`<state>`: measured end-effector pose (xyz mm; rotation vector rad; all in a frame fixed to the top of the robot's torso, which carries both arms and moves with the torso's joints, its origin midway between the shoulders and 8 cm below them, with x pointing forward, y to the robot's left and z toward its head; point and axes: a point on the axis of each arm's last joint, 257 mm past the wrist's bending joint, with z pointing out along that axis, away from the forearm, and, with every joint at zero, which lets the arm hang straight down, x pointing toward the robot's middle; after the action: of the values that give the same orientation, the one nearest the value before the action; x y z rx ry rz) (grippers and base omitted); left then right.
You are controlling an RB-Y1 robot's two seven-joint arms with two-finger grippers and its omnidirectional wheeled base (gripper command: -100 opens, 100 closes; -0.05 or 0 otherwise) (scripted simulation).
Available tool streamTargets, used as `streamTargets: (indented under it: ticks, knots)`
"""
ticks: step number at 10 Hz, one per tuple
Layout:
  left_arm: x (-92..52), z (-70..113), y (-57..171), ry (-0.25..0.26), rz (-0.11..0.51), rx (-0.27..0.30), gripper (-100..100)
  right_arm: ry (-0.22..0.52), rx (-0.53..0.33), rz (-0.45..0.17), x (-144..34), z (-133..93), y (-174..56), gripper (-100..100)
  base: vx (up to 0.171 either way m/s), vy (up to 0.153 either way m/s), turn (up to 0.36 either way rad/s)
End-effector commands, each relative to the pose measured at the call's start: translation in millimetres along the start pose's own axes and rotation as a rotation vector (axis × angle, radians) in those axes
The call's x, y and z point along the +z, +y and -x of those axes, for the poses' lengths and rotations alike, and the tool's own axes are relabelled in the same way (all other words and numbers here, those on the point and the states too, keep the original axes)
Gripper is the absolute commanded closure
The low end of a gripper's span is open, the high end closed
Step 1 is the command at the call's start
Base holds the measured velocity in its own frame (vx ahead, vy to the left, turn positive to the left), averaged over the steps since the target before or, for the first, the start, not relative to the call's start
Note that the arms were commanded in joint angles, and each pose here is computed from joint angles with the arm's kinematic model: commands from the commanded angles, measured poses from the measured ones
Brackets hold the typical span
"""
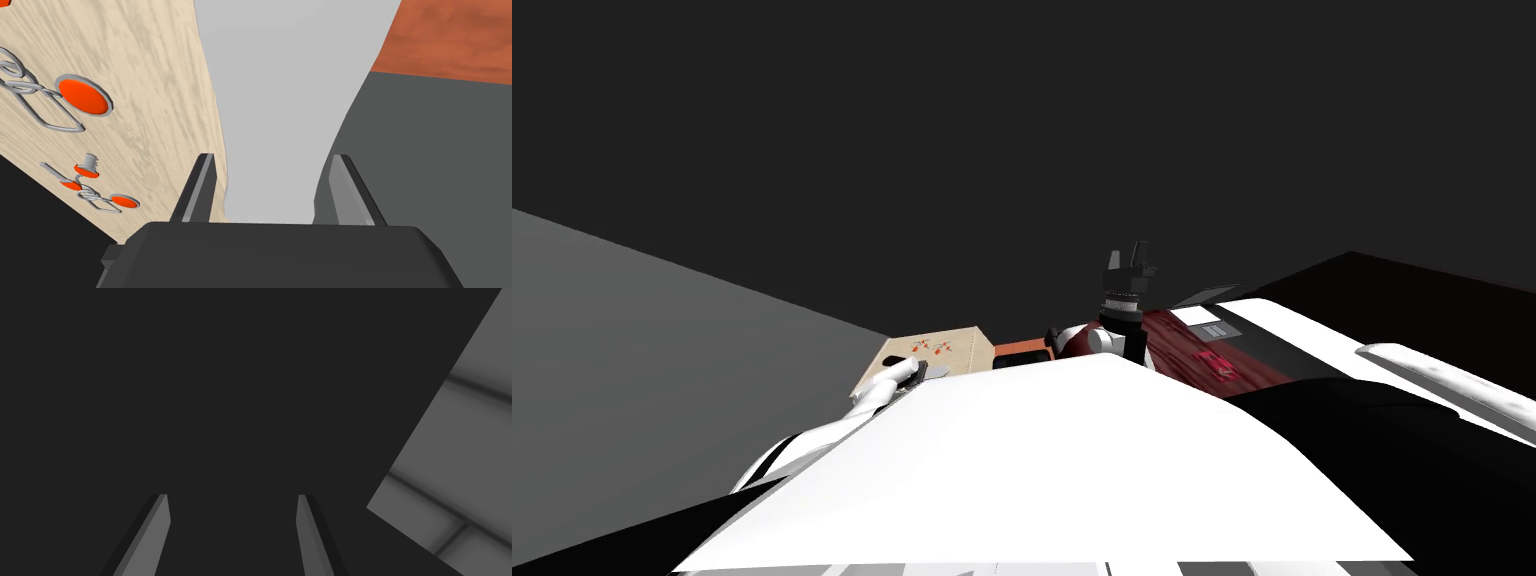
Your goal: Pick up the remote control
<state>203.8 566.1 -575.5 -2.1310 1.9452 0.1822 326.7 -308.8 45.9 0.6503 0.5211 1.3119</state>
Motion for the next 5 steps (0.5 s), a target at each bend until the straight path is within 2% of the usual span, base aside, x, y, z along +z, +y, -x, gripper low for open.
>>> streamTargets:
  ticks: [1, 4, 5]
  knots:
    - [-4.5, -2.0, -10.0, -0.003, -0.002, 0.013, 100, 0.0, 0.0, 0.0, 0.0, 0.0, 0.0, 0, -0.019, -0.001, 0.105]
    - [-5.3, -2.8, -13.4, -0.005, -0.004, 0.017, 100, 0.0, 0.0, 0.0, 0.0, 0.0, 0.0, 0, -0.008, -0.002, 0.033]
    - [-5.7, -2.9, -13.9, -0.005, -0.003, 0.018, 0, 0.0, 0.0, 0.0, 0.0, 0.0, 0.0, 0, 0.0, 0.0, 0.0]
